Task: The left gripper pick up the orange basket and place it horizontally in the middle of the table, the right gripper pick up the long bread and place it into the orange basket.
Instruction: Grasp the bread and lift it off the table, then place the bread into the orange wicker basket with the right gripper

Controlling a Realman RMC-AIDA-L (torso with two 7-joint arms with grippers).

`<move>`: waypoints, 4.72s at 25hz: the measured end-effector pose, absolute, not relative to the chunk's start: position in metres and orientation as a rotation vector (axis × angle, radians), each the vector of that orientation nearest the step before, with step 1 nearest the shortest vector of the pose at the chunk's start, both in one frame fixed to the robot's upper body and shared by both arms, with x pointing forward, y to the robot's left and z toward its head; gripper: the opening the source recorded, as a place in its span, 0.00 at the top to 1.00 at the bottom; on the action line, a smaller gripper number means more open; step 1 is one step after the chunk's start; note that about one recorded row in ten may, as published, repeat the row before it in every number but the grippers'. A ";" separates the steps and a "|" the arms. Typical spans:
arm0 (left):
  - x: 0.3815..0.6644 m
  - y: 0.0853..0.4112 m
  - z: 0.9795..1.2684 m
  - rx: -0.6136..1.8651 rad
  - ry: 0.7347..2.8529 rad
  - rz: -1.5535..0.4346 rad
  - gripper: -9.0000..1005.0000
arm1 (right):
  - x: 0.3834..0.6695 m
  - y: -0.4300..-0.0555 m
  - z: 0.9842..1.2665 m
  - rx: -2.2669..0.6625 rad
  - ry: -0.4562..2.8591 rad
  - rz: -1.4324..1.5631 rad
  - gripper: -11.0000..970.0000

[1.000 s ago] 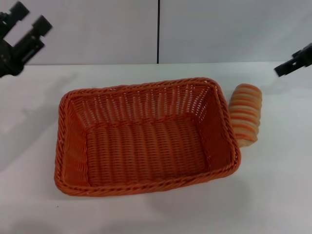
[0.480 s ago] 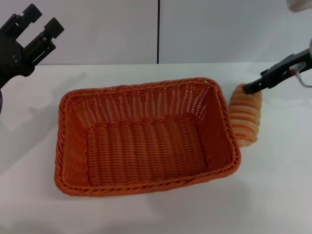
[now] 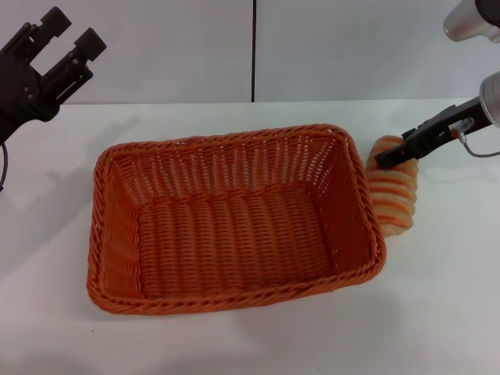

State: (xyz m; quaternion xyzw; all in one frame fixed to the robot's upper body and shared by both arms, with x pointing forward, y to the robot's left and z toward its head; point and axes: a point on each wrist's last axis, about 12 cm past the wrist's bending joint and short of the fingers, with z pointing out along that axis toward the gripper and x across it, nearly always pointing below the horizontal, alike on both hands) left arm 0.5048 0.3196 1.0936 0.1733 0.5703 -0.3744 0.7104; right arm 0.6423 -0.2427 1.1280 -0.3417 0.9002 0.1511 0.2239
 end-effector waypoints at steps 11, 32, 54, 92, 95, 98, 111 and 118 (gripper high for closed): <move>0.506 0.319 1.093 0.379 1.271 -0.833 0.26 | 0.642 -0.241 1.127 -0.948 2.488 0.425 0.29; 0.503 0.318 1.090 0.367 1.276 -0.850 0.26 | 0.637 -0.245 1.122 -0.962 2.504 0.427 0.52; 0.500 0.317 1.090 0.375 1.269 -0.881 0.26 | 0.633 -0.249 1.121 -0.960 2.518 0.444 0.72; 0.498 0.320 1.095 0.374 1.242 -0.899 0.28 | 0.610 -0.300 1.222 -0.592 2.000 0.466 0.85; 0.498 0.320 1.095 0.374 1.242 -0.899 0.29 | 0.602 -0.278 1.237 -0.694 1.870 0.623 0.86; 0.499 0.319 1.096 0.376 1.239 -0.900 0.29 | 0.595 -0.251 1.243 -0.818 1.785 0.752 0.86; 0.501 0.318 1.096 0.382 1.248 -0.900 0.31 | 0.595 -0.180 1.210 -1.115 1.797 0.968 0.87; 0.501 0.318 1.096 0.382 1.241 -0.891 0.31 | 0.598 -0.179 1.208 -1.115 1.830 0.975 0.85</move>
